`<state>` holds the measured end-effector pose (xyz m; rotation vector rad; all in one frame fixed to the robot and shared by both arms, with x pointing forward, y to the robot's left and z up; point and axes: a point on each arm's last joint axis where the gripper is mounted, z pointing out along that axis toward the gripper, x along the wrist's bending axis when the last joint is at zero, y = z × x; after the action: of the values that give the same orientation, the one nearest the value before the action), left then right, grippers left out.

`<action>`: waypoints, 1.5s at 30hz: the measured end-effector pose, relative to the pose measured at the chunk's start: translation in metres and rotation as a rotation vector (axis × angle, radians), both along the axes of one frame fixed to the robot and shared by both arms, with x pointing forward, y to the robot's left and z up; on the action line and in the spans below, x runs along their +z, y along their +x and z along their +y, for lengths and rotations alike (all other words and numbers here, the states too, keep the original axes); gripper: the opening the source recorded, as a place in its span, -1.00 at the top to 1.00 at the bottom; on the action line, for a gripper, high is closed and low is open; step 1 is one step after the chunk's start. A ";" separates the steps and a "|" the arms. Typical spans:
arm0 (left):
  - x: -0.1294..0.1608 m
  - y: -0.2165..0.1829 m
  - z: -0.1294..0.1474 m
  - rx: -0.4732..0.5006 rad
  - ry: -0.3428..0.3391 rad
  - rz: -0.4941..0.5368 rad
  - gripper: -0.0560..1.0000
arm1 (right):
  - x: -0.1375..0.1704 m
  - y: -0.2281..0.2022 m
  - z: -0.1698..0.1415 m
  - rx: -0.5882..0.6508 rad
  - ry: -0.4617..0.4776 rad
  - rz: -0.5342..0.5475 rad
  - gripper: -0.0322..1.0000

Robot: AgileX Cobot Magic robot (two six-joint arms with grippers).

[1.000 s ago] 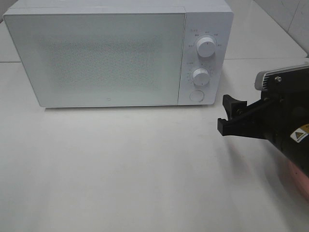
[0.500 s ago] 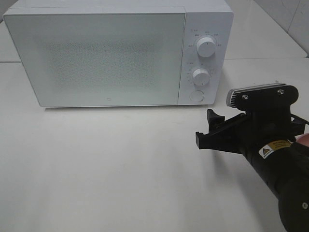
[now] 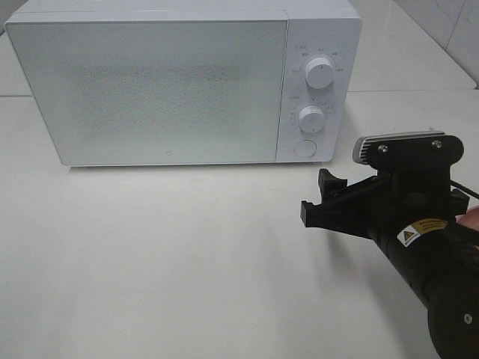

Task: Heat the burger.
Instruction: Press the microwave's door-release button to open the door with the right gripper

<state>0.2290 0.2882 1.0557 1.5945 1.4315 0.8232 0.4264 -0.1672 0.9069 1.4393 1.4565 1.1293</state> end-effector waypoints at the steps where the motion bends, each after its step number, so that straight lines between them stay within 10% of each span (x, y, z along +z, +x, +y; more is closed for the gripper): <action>1: 0.000 0.000 0.000 0.000 0.000 0.000 -0.98 | 0.000 0.000 0.000 -0.016 0.052 0.004 -0.45; 9: 0.000 0.000 0.000 0.000 0.000 0.000 -0.98 | 0.000 0.000 0.000 -0.100 0.318 0.022 -0.30; 14: 0.000 0.000 0.000 0.000 0.000 0.000 -0.98 | 0.000 0.000 0.000 -0.233 0.741 0.052 0.01; 24: 0.000 0.000 0.000 0.000 0.000 0.000 -0.98 | 0.000 0.000 0.000 -0.382 1.215 0.085 0.56; 30: 0.000 0.000 0.000 0.000 0.000 0.000 -0.98 | 0.000 0.000 0.000 -0.407 1.294 0.091 0.89; 45: 0.000 0.000 0.000 0.000 0.001 0.000 -0.98 | -0.005 0.003 -0.003 -0.533 1.408 0.082 0.90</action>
<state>0.2290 0.2882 1.0557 1.5953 1.4308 0.8237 0.4294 -0.1703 0.9015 2.5555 0.0347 1.7956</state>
